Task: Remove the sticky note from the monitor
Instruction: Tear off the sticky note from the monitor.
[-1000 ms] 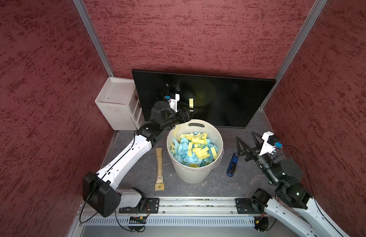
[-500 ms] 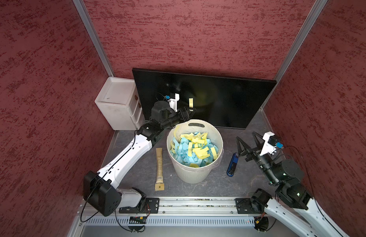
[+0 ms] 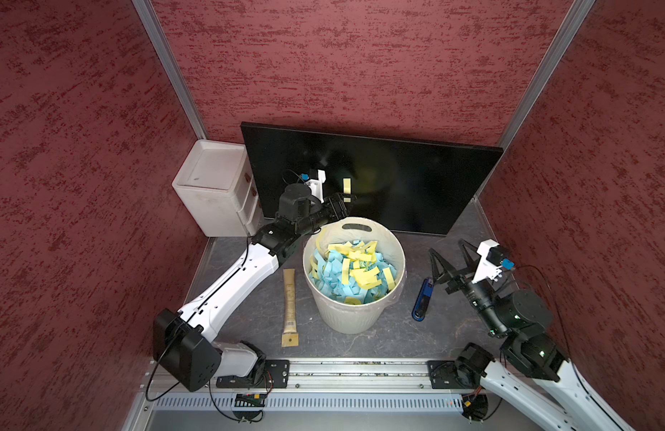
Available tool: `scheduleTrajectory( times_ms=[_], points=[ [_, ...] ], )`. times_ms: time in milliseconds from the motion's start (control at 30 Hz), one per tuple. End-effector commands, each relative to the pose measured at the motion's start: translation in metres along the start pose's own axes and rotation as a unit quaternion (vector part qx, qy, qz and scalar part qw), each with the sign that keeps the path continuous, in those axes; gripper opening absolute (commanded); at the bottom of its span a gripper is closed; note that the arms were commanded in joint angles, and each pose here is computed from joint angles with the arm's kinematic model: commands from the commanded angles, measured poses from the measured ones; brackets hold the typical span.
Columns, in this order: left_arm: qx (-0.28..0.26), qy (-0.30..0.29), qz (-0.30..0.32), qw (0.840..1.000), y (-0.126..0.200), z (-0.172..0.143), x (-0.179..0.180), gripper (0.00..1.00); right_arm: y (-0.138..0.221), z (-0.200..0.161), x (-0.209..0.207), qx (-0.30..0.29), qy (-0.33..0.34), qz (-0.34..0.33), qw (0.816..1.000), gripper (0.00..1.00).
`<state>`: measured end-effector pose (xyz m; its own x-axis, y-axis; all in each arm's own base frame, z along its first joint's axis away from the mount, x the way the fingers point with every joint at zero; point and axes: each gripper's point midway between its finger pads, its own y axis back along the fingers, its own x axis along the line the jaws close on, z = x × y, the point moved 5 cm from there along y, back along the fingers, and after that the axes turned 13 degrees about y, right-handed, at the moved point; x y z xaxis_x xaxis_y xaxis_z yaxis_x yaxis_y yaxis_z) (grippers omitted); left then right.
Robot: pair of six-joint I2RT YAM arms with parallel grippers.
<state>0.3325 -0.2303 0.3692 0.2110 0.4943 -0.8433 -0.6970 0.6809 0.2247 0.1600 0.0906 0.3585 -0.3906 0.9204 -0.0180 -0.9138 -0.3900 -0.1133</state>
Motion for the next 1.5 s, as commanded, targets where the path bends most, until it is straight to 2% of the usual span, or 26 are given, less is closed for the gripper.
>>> scheduleTrajectory(
  times_ms=[0, 100, 667, 967, 1467],
  points=[
    [-0.020, -0.008, 0.024, 0.999, -0.006, 0.007, 0.005, 0.62, 0.002, -0.001, -0.002, -0.004, 0.006, -0.009, 1.000, 0.98],
    [-0.023, -0.009, 0.022, 0.999, -0.006, 0.007, 0.005, 0.59, 0.003, -0.001, -0.003, -0.005, 0.007, -0.011, 1.000, 0.98],
    [-0.028, -0.010, 0.015, 0.999, 0.000, 0.006, 0.002, 0.29, 0.004, -0.001, -0.003, -0.005, 0.005, -0.011, 1.000, 0.98],
    [-0.031, -0.011, 0.017, 0.999, 0.007, 0.005, 0.002, 0.00, 0.004, 0.001, -0.003, -0.005, 0.002, -0.010, 1.000, 0.98],
    [-0.022, -0.020, 0.003, 1.000, 0.026, -0.004, -0.008, 0.00, 0.009, 0.007, -0.005, -0.006, -0.007, -0.008, 1.000, 0.98]
  ],
)
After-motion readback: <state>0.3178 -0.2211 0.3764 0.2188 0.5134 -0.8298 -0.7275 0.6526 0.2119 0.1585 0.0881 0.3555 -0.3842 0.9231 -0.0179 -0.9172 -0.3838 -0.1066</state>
